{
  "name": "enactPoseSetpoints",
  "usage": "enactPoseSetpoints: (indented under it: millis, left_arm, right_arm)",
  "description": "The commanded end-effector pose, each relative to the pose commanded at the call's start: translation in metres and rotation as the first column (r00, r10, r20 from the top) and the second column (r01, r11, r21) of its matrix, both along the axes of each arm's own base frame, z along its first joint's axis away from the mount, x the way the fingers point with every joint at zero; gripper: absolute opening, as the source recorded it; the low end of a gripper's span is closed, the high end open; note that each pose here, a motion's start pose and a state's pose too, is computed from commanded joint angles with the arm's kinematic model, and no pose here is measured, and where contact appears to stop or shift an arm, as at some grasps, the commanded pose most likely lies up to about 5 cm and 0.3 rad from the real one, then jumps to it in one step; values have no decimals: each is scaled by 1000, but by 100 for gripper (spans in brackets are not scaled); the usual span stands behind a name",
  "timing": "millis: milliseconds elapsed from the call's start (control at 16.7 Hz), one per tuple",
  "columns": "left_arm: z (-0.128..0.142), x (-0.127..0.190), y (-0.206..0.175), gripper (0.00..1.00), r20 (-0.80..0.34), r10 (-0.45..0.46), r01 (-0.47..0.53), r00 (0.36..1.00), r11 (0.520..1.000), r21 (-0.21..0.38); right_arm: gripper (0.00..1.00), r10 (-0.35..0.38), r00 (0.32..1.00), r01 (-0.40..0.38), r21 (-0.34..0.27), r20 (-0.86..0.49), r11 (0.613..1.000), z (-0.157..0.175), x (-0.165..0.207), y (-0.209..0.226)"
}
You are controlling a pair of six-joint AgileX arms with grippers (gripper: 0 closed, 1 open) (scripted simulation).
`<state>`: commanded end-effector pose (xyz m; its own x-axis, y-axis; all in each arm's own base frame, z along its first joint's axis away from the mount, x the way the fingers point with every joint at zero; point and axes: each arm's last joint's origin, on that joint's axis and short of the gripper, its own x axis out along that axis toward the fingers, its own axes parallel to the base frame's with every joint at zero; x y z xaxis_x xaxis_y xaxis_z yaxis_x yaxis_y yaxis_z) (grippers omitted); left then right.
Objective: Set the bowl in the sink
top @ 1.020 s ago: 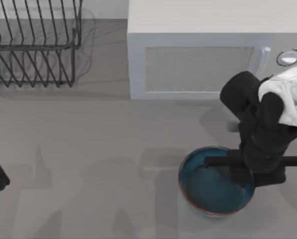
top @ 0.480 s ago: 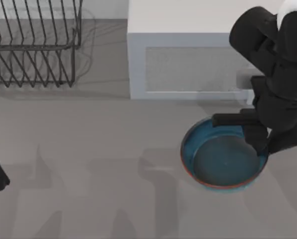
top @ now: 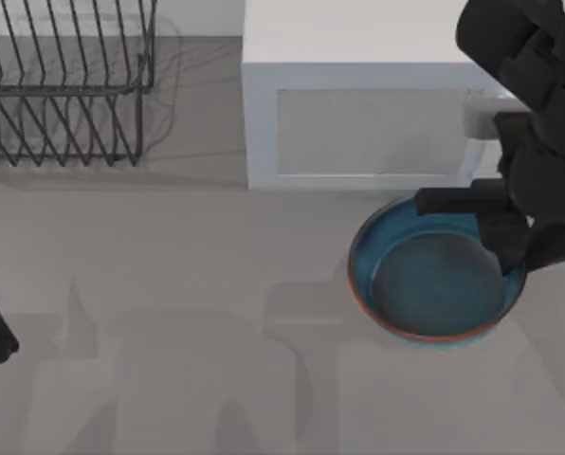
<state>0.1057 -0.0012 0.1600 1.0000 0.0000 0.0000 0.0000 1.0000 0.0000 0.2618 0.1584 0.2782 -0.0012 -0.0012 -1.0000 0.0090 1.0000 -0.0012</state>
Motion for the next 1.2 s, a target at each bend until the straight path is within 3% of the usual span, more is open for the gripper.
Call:
enactPoseSetpoints:
  millis: [180,360,600,780,1020,1200]
  left_arm:
    - [0,0,0,100,0,0,0,1000,1000,0]
    - [0,0,0,100,0,0,0,1000,1000,0]
    - [0,0,0,100,0,0,0,1000,1000,0]
    - [0,0,0,100,0,0,0,1000,1000,0]
    - [0,0,0,100,0,0,0,1000,1000,0]
    - [0,0,0,100,0,0,0,1000,1000,0]
  right_arm:
    - [0,-9,1000,9,17,-2,1000,-4,3,-6]
    - [0,-57,998,57,76,1,995,-23,15,-35]
    - [0,-181,982,169,179,50,969,-73,30,-104]
    - [0,-281,942,226,268,185,936,-110,30,-162]
    - [0,-343,795,193,328,500,925,-140,25,-224]
    - [0,-298,603,114,290,740,950,-140,21,-255]
